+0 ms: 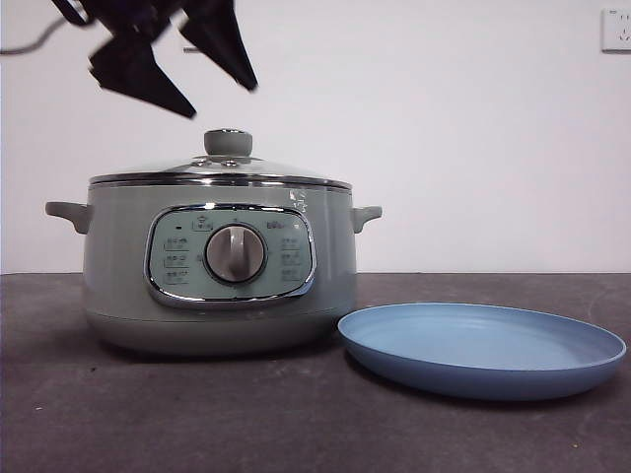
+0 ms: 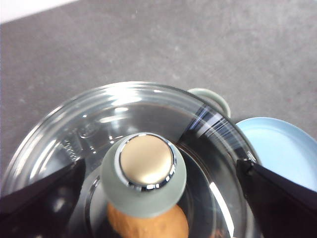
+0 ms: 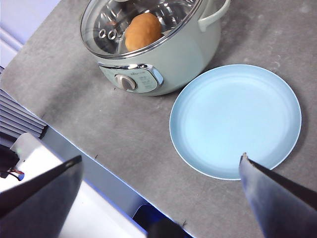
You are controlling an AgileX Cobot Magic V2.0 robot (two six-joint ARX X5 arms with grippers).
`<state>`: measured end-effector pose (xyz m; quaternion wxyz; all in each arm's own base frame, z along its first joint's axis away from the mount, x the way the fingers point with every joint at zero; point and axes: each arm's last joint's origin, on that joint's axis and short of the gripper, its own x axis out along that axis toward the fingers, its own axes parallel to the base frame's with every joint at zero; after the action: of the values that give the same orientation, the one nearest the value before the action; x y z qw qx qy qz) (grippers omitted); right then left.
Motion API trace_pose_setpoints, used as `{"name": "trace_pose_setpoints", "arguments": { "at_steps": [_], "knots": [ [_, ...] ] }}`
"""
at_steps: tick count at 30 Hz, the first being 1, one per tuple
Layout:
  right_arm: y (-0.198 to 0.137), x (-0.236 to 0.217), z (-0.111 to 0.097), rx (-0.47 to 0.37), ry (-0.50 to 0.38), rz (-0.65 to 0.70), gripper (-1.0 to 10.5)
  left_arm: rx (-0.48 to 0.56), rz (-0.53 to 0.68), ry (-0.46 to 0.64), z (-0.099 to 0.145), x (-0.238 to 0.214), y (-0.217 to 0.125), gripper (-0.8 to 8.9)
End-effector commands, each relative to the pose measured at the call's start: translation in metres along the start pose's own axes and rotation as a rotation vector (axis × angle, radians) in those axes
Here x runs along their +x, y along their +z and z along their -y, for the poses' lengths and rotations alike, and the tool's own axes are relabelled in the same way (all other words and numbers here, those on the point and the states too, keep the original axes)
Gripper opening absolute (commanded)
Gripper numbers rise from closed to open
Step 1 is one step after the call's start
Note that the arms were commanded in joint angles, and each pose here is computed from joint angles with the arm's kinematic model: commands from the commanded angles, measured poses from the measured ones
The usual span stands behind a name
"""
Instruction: Take the potato out from the steamer,put the potato on the plate,close the lid
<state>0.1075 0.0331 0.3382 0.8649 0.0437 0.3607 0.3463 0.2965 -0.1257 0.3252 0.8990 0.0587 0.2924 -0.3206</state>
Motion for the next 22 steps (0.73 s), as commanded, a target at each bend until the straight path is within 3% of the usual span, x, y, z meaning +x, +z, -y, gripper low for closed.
{"name": "trace_pose_setpoints", "arguments": {
  "at_steps": [1, 10, 15, 22],
  "knots": [
    [0.001, 0.000, 0.000, 0.002, 0.001, 0.003, 6.3, 0.016, -0.013, 0.004, -0.001, 0.016, -0.003, 6.24],
    [0.001, 0.000, 0.000, 0.002, 0.000, 0.003, 6.3, 0.028, -0.051, 0.059, 0.002, 0.038, -0.008, 6.03],
    [0.001, 0.000, 0.000, 0.001, -0.001, 0.003, 6.3, 0.034, -0.065, 0.070, 0.006, 0.039, -0.009, 2.54],
    [0.001, 0.000, 0.000, 0.001, -0.003, 0.003, 6.3, 0.032, -0.079, 0.067, 0.007, 0.039, -0.010, 0.06]
  ]
}}
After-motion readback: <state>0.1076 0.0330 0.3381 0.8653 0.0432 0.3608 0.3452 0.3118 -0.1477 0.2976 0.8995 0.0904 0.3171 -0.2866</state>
